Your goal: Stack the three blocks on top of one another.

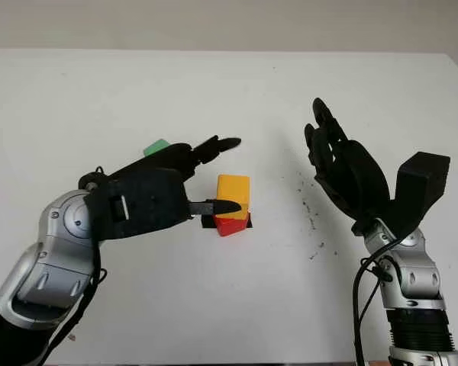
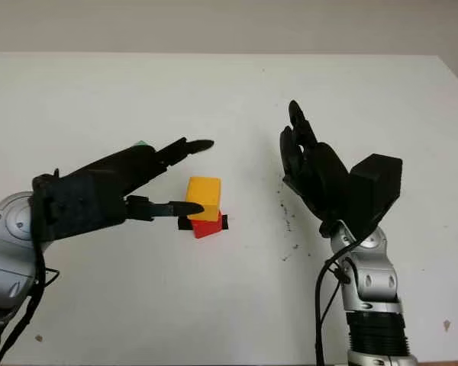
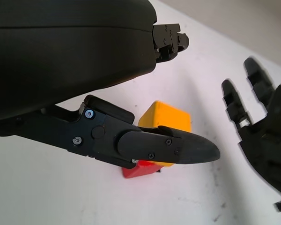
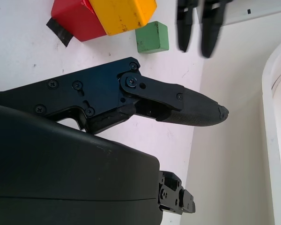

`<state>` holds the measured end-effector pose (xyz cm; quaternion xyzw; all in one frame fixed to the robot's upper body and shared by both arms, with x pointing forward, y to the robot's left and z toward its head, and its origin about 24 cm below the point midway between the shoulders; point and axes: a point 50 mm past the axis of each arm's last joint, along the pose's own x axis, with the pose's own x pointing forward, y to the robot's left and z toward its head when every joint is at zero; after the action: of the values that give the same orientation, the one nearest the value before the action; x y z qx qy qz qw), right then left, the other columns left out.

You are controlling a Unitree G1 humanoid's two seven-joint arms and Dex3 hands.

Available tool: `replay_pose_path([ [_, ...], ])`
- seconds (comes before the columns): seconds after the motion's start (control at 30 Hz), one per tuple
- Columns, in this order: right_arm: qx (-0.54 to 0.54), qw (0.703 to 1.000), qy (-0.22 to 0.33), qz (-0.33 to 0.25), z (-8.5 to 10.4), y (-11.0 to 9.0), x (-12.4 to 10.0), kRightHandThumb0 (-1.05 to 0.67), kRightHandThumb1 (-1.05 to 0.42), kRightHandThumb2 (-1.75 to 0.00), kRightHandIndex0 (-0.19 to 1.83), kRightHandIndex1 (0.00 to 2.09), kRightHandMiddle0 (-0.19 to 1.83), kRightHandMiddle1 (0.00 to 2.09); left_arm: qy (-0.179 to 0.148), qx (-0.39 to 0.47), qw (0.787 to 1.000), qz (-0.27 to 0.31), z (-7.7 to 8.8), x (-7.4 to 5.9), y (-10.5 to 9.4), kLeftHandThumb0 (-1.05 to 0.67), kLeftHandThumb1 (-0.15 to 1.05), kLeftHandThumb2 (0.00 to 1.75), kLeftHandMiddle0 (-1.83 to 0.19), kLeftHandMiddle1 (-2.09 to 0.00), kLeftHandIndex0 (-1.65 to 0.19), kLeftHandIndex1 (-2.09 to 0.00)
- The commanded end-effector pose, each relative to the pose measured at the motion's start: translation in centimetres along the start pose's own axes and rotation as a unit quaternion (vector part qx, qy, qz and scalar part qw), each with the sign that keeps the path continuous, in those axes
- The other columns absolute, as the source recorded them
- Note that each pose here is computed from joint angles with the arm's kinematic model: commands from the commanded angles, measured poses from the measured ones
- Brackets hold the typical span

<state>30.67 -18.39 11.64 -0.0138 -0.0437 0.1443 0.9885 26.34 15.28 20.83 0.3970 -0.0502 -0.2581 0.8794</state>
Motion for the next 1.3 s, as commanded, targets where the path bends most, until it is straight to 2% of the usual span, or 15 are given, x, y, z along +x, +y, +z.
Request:
replay_pose_path([
  [0.0,-0.001,1.0,-0.01,0.0,0.5,0.0,-0.1,-0.71,-1.05,-0.67,-0.19,0.0,-0.19,0.0,-0.019,-0.001,0.999,0.035,0.6,-1.1,1.3,-0.84,1.05,0.45,0.19,-0.01,0.19,-0.01],
  [0.07,-0.003,1.0,-0.009,-0.001,0.5,0.0,-0.1,-0.72,-1.05,-0.67,-0.19,0.0,-0.19,0.0,-0.032,-0.008,0.997,0.072,0.8,-1.6,2.2,-0.84,1.05,0.51,0.17,-0.03,0.17,-0.04],
  [0.17,0.001,1.0,-0.011,-0.005,0.5,0.0,0.0,-0.72,-1.05,-0.66,-0.19,0.0,-0.19,0.0,-0.06,-0.045,0.987,0.14,0.9,-2.1,3.7,-0.79,1.05,0.47,0.15,-0.05,0.13,-0.06],
  [0.27,0.004,1.0,-0.016,-0.012,0.6,0.0,0.2,-0.71,-1.05,-0.67,-0.19,0.0,-0.19,0.0,-0.059,-0.035,0.967,0.247,0.8,-2.5,6.6,-0.73,1.05,0.44,0.12,-0.07,0.08,-0.08],
  [0.4,0.007,1.0,-0.017,-0.014,0.7,-0.1,0.3,-0.71,-1.05,-0.67,-0.19,0.0,-0.19,0.0,-0.046,-0.017,0.954,0.297,-0.6,-2.0,9.0,-0.69,1.05,0.33,0.07,-0.07,0.0,-0.09],
  [0.47,0.006,1.0,-0.016,-0.011,0.7,-0.1,0.3,-0.7,-1.05,-0.68,-0.19,0.0,-0.19,0.0,-0.015,0.032,0.962,0.27,-1.8,-1.7,10.8,-0.59,1.01,0.16,-0.01,-0.08,-0.16,-0.13],
  [0.53,0.009,1.0,-0.017,-0.012,0.7,-0.2,0.3,-0.69,-1.05,-0.67,-0.19,0.0,-0.19,0.0,0.033,0.123,0.968,0.215,-2.9,-1.4,12.5,-0.58,0.96,0.08,-0.11,-0.08,-0.31,-0.14],
  [0.6,0.01,1.0,-0.018,-0.015,0.8,-0.3,0.3,-0.69,-1.05,-0.66,-0.19,0.0,-0.19,0.0,0.08,0.21,0.959,0.172,-3.8,-0.9,13.3,-0.61,0.93,0.05,-0.12,-0.06,-0.38,-0.13],
  [0.7,0.011,1.0,-0.017,-0.017,0.8,-0.3,0.2,-0.7,-1.05,-0.66,-0.19,0.0,-0.19,0.0,0.106,0.325,0.93,0.133,-4.5,0.5,13.1,-0.63,0.9,0.04,-0.05,-0.03,-0.39,-0.09],
  [0.8,0.007,1.0,-0.015,-0.02,0.9,-0.4,0.2,-0.69,-1.05,-0.65,-0.19,0.0,-0.19,0.0,0.1,0.374,0.916,0.108,-5.1,2.2,12.6,-0.6,0.86,0.04,-0.02,-0.03,-0.38,-0.08],
  [0.97,0.008,1.0,-0.016,-0.017,0.8,-0.8,0.1,-0.69,-1.05,-0.64,-0.19,0.0,-0.19,0.0,0.071,0.448,0.888,0.072,-5.3,4.6,11.1,-0.55,0.82,0.04,-0.03,-0.04,-0.41,-0.07],
  [1.1,0.009,1.0,-0.016,-0.019,0.7,-0.8,0.1,-0.7,-1.05,-0.61,-0.19,0.0,-0.19,0.0,0.053,0.469,0.879,0.062,-4.8,5.3,10.8,-0.52,0.81,0.04,0.02,-0.03,-0.42,-0.06],
  [1.27,0.003,1.0,-0.014,-0.026,0.7,-0.9,0.0,-0.71,-1.05,-0.62,-0.19,0.0,-0.19,0.0,0.012,0.489,0.869,0.08,-4.5,6.0,10.6,-0.54,0.79,0.05,0.04,-0.04,-0.36,-0.03],
])
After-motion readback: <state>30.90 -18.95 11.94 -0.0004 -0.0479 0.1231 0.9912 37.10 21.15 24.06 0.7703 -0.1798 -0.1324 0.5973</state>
